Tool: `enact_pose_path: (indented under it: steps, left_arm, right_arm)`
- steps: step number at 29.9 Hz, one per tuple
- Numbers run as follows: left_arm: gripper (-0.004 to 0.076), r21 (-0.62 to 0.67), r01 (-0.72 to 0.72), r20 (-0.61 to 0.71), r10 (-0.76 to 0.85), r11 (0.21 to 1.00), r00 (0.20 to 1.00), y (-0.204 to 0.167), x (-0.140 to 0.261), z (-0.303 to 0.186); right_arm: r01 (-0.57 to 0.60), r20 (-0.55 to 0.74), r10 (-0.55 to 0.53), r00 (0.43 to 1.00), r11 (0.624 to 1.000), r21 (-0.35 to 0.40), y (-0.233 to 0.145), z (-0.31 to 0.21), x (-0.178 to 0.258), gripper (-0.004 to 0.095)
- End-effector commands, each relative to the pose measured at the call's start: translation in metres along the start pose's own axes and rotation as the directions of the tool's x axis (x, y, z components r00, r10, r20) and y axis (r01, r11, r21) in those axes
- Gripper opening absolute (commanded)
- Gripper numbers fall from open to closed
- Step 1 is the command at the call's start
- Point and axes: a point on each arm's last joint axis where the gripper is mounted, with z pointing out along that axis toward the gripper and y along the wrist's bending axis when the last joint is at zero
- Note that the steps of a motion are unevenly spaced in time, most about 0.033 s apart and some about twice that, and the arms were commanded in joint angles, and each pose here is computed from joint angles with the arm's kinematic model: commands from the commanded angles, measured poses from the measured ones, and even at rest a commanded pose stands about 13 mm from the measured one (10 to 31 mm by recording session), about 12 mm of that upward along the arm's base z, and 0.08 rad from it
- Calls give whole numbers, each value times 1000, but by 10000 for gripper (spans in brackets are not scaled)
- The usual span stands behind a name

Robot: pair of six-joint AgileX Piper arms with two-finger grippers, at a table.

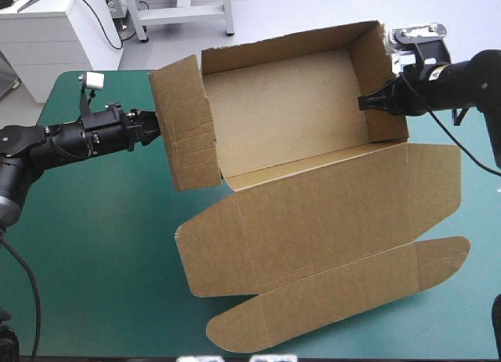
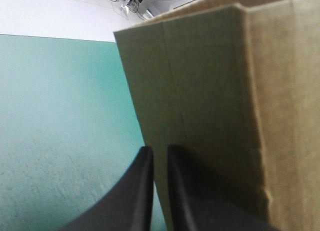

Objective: Fold the box

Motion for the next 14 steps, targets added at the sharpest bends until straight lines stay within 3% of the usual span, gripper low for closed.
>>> enact_pose_path:
  steps: [1, 6, 14]
  left_arm:
    - [204, 143, -32, 14, 31, 989, 999, -32, -7, -3]
    - [391, 199, -62, -20, 67, 978, 998, -43, -1, 11]
    - [496, 226, -89, -6, 93, 970, 996, -49, -3, 13]
  right_arm:
    - [-20, 138, 19, 990, 1000, 5, 6, -22, -11, -17]
    - [-35, 143, 34, 989, 999, 6, 5, -19, -12, -17]
    - [-42, 144, 40, 989, 999, 6, 3, -13, -14, -17]
